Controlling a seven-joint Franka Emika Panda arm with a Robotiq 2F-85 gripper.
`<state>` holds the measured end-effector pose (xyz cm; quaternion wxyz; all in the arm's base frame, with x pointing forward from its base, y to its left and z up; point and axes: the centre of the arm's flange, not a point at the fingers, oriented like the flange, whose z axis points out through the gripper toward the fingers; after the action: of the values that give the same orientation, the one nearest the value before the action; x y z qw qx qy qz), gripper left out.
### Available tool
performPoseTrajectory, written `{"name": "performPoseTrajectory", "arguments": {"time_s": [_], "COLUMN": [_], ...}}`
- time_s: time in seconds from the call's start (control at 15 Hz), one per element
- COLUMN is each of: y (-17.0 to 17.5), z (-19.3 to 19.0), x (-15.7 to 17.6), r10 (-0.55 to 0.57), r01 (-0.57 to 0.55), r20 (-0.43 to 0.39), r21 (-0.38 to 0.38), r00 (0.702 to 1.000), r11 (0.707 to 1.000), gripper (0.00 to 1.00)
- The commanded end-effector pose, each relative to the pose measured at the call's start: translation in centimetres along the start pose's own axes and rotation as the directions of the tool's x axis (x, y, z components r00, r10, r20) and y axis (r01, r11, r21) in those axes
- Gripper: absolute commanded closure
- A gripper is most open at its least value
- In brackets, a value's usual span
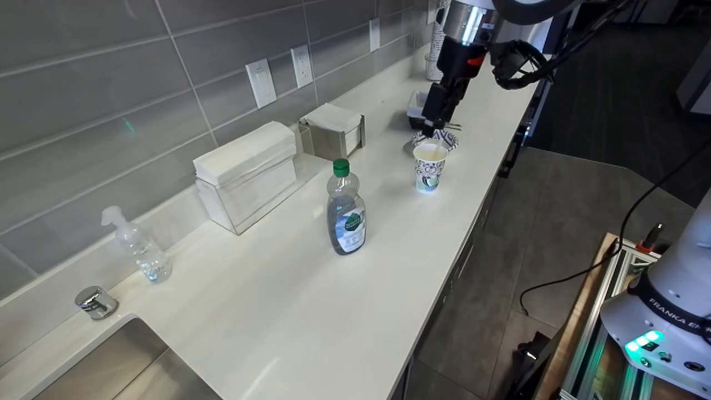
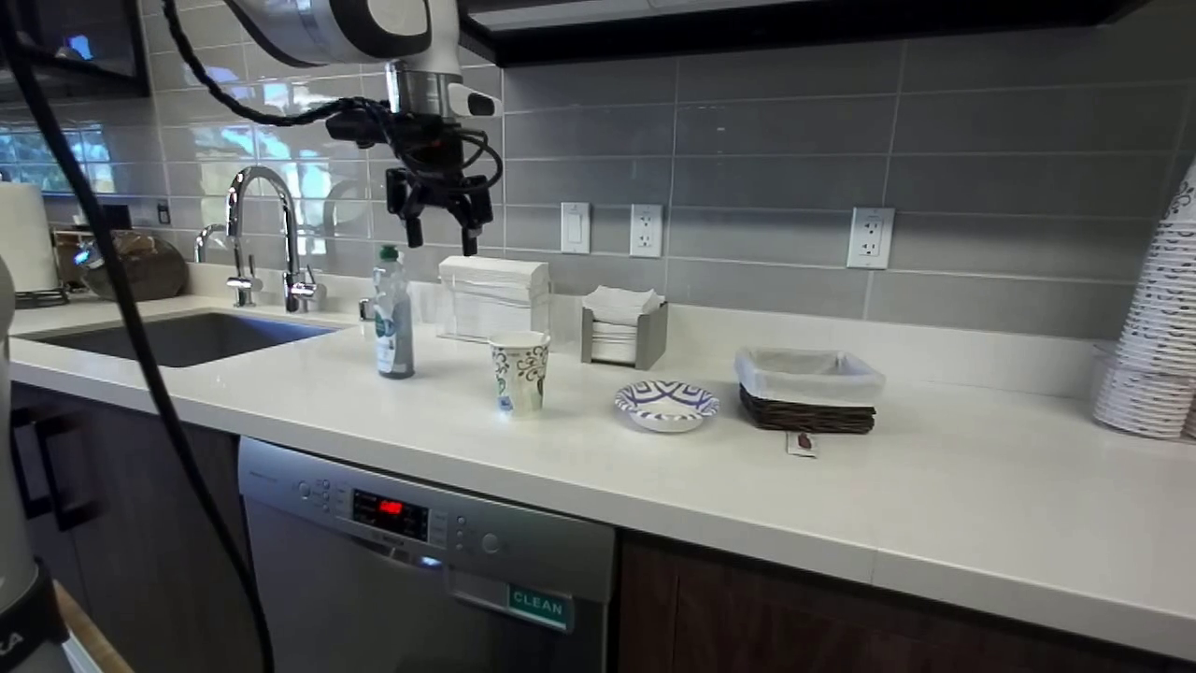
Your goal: Put the spoon in the cup inside the bowl
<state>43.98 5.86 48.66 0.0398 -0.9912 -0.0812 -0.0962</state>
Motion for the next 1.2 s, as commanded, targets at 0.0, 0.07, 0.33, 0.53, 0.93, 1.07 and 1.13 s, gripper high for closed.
{"name": "performPoseTrajectory", "arguments": {"time_s": [0.0, 0.07, 0.33, 0.53, 0.93, 1.07, 1.13], "y": [3.2, 4.2, 8.7, 11.9, 13.6, 13.2, 13.1], "z": [-0.3, -0.5, -1.6, -1.2, -1.1, -1.1, -1.2], "x": [-3.5, -3.9, -5.1, -5.4, -5.8, -5.7, -5.7], "r10": [0.096, 0.124, 0.175, 0.108, 0.088, 0.082, 0.080], "r01": [-0.097, -0.126, -0.183, -0.120, -0.093, -0.086, -0.084], "r20": [0.007, 0.020, 0.069, 0.083, 0.034, 0.033, 0.033], "r21": [0.113, 0.132, 0.148, 0.159, 0.160, 0.157, 0.156], "r00": [0.995, 0.992, 0.982, 0.991, 0.996, 0.996, 0.996], "r11": [0.989, 0.983, 0.972, 0.980, 0.983, 0.984, 0.984], "gripper": [0.00, 0.00, 0.00, 0.00, 0.00, 0.00, 0.00]}}
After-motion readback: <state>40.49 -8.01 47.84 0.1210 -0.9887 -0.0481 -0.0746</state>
